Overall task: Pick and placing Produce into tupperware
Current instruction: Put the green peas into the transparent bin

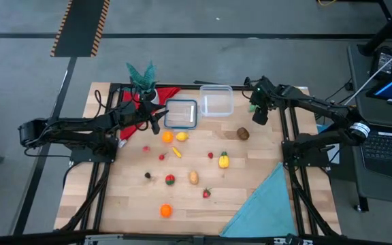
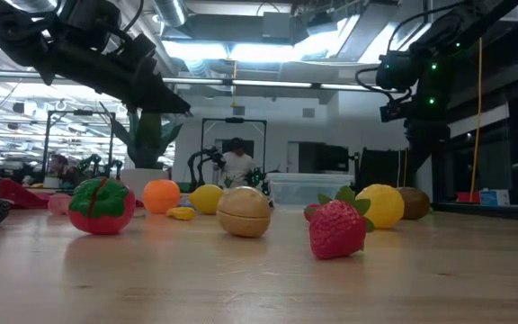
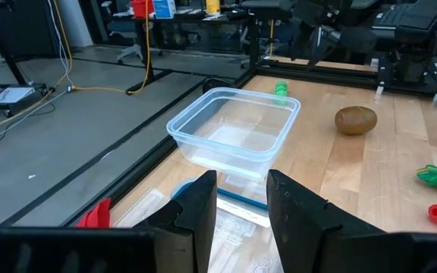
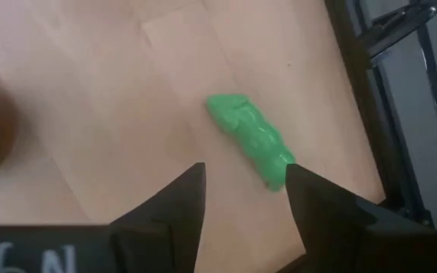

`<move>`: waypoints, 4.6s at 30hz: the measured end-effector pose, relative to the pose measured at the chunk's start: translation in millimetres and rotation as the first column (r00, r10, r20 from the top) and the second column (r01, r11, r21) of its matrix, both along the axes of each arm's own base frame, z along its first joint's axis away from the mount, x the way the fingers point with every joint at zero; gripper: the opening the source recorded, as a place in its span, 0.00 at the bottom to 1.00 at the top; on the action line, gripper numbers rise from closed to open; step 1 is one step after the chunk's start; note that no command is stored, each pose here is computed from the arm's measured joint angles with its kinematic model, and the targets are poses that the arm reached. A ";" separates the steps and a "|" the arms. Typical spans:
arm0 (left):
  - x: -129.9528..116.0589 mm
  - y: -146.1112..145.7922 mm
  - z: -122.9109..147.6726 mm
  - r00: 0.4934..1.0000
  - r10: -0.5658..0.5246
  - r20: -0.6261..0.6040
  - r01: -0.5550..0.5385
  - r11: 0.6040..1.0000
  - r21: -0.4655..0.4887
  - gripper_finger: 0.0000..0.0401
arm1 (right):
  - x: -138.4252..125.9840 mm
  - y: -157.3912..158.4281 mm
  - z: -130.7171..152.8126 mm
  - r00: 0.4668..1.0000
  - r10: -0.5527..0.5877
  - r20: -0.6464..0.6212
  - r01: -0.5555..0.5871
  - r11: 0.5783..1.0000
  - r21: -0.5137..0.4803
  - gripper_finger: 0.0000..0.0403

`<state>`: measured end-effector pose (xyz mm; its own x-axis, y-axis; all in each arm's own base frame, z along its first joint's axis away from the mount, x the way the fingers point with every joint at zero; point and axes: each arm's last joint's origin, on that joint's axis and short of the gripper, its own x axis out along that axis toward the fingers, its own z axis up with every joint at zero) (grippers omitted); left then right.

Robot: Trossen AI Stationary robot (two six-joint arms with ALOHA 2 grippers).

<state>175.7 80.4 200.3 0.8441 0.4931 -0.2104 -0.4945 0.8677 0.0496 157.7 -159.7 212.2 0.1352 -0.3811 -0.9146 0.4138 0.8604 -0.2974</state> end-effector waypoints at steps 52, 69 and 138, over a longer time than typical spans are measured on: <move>0.1 0.0 0.6 1.000 -0.003 0.000 0.003 1.000 0.013 0.27 | 8.7 -9.3 13.2 0.998 -0.002 0.066 0.007 0.997 -0.077 0.73; 0.1 0.0 0.5 1.000 -0.003 -0.001 0.003 1.000 0.013 0.27 | -15.6 -21.2 8.8 0.984 0.159 0.084 -0.165 0.984 0.068 0.74; 0.1 0.0 0.4 1.000 -0.012 -0.026 0.013 0.999 0.053 0.27 | -4.0 -49.7 -31.6 0.961 0.271 0.055 -0.276 0.952 0.133 0.74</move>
